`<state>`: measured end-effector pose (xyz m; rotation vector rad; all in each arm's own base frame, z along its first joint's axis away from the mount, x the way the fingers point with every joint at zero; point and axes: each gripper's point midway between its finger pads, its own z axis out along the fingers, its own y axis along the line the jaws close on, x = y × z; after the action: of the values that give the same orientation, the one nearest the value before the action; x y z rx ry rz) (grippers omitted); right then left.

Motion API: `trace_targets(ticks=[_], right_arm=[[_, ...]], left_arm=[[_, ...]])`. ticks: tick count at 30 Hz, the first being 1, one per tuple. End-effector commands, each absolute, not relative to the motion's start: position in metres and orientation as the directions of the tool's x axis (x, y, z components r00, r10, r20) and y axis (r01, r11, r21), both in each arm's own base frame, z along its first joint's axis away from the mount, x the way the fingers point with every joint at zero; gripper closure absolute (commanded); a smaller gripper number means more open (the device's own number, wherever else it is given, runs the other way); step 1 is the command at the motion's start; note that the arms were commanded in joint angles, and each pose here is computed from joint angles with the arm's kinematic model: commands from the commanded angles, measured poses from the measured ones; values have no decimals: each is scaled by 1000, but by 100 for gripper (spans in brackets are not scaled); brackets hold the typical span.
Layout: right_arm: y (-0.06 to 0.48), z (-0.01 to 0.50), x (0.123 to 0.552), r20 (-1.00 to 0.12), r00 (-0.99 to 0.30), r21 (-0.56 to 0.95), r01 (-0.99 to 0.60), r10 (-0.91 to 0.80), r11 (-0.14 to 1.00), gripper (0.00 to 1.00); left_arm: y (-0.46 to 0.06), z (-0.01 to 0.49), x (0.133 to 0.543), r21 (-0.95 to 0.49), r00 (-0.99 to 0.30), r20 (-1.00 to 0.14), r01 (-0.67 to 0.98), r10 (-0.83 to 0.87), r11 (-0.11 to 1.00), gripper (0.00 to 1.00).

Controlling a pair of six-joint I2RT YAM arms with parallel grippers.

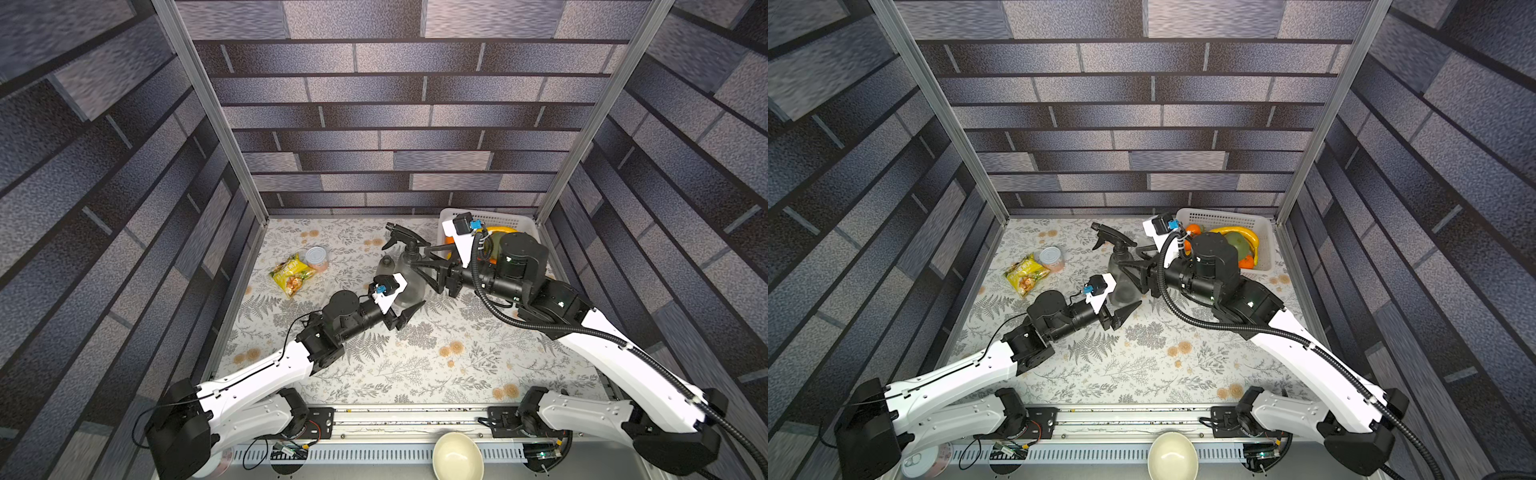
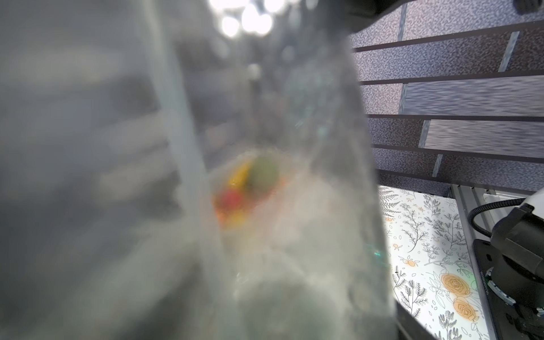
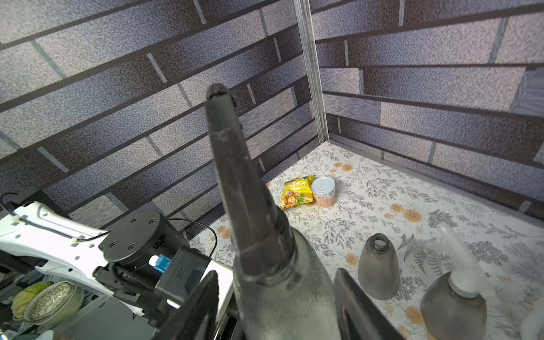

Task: Attach spray nozzles to spray bottles
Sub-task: Screw the spray nozzle on the spray bottle.

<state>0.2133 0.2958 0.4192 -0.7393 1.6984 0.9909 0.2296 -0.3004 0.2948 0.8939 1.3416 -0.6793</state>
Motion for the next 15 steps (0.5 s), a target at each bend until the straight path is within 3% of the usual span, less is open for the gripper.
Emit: trace_targets(ticks=[1,5,15], right_arm=[[295,421,208,-956,-284,222,-869,-76,442,43],[299,431,217,-964,-255,197,-881,-80,430,53],[312,428,226,-957,-281,227,-887,-78,402,54]], left_arm=[[-301,305,223,175,173,-984,850,52,497,24],[-302,305,222,171,168,-985,854,51,492,24],[-302,307,221,171,169,-984,859,49,483,24]])
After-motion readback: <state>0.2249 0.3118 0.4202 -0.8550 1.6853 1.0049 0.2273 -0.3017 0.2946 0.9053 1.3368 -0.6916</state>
